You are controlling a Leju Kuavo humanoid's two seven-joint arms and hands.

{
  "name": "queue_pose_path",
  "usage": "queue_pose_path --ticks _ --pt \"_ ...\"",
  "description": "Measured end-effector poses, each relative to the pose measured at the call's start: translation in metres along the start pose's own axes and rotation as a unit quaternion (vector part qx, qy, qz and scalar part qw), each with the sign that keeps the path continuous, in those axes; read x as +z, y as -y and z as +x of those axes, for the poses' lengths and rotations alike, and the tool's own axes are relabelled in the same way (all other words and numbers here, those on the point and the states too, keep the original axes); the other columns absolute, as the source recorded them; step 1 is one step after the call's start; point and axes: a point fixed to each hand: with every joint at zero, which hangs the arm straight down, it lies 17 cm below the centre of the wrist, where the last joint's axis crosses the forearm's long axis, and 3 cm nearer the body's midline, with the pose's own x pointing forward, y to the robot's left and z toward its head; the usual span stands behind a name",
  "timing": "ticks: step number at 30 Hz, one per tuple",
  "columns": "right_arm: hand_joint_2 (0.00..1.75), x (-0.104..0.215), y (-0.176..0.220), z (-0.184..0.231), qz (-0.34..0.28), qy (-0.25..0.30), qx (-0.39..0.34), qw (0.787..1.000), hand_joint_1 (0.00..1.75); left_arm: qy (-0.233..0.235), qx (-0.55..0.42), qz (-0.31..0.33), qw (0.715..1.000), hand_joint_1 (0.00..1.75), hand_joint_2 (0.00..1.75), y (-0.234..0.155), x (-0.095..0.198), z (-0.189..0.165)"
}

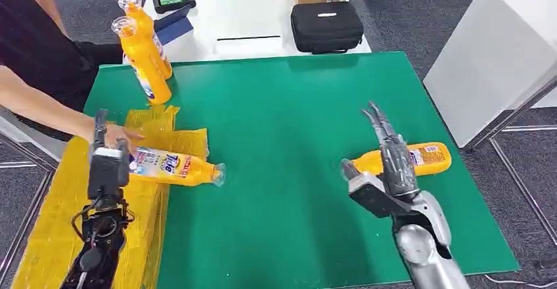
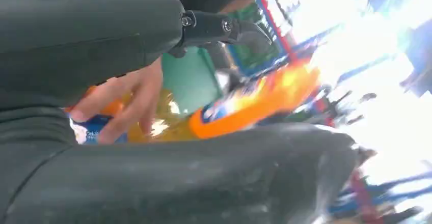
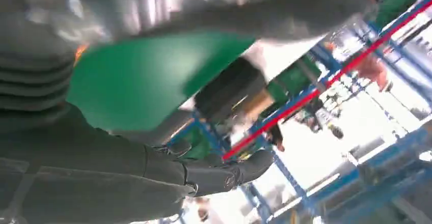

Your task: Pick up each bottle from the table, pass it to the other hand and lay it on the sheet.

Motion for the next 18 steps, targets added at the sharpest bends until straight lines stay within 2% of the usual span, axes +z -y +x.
queue_pose_path --ticks 5,10,16,18 --pt "1.75 0.04 0.016 -0.046 0.061 -0.04 0.066 0.995 0.0 0.04 0.031 0.043 0.998 0.0 0.0 -0.028 0.007 0.031" --pt "1.75 0.078 0.049 -0.101 0.116 -0.1 0.137 0.979 0.0 0.047 0.054 0.051 0.996 0.0 0.0 -0.037 0.017 0.041" --pt "1.75 0.093 0.093 -0.139 0.132 -0.141 0.195 0.962 0.0 0.049 0.068 0.048 0.995 0.0 0.0 -0.038 0.019 0.046" --pt "1.75 0.096 0.105 -0.151 0.137 -0.155 0.236 0.95 0.0 0.047 0.072 0.045 0.995 0.0 0.0 -0.036 0.019 0.046"
